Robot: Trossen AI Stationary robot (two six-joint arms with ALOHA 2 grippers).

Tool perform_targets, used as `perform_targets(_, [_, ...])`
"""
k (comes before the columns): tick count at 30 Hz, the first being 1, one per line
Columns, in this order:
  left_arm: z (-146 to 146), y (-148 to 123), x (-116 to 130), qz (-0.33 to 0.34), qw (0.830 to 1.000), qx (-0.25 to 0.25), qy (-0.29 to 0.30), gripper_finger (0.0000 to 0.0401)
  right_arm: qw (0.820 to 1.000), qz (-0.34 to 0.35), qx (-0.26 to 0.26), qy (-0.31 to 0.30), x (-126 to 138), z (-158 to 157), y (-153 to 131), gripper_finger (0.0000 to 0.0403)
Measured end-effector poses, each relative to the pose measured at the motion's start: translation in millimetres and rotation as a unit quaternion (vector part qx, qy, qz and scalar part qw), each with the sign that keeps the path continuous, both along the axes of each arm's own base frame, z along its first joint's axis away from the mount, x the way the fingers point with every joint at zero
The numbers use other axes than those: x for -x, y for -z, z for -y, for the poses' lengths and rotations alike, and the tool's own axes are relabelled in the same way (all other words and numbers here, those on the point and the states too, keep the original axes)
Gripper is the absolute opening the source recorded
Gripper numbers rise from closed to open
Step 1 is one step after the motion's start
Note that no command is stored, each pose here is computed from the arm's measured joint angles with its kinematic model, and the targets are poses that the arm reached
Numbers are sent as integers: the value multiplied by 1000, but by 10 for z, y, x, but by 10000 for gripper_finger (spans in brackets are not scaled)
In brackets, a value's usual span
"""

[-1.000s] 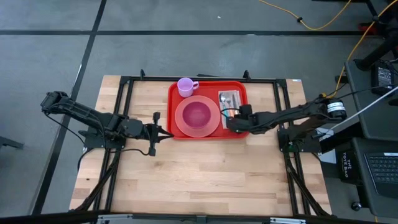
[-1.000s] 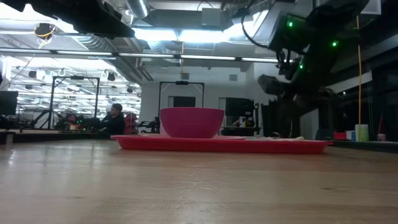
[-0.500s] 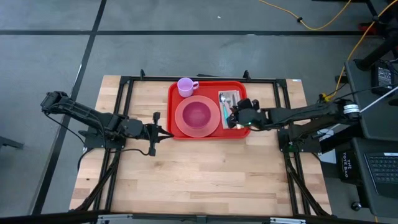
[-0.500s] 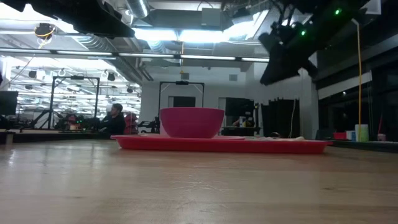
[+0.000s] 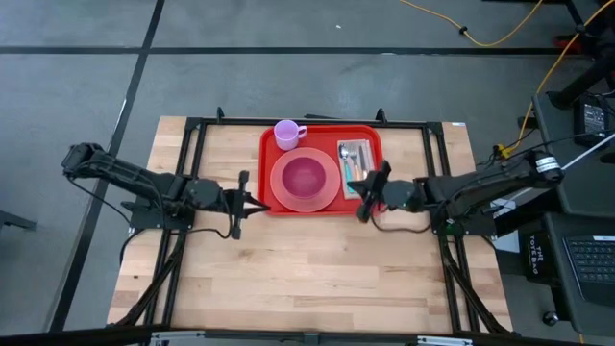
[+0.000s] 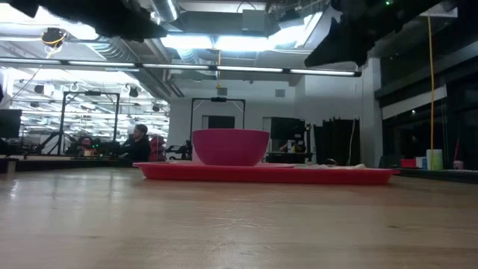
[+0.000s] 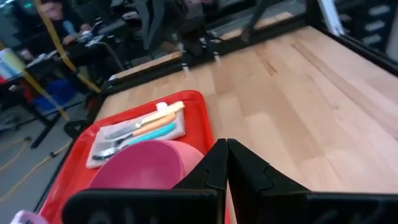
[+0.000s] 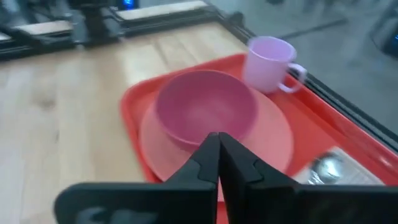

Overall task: Set up tray
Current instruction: Return to Home Position

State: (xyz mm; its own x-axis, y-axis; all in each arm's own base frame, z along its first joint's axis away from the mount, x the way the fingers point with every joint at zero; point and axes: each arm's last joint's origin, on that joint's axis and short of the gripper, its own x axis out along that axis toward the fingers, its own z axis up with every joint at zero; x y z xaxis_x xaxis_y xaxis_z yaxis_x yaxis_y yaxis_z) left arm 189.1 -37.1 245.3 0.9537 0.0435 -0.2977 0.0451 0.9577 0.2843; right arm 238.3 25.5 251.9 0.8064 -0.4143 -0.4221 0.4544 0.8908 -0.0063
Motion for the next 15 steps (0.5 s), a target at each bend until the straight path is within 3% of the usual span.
perform_targets(3, [-83,118,35,0,1000,-8,23,1,999,5,20,-34,-21,-116,126,5])
perform_targets(6, [-201,208,111,44,999,18,20,3,998,28,23,-53,-24,-196,231,5])
perform_targets(15, [-432,437,471,128,990,61,28,3,996,47,32,-62,24,-210,378,4])
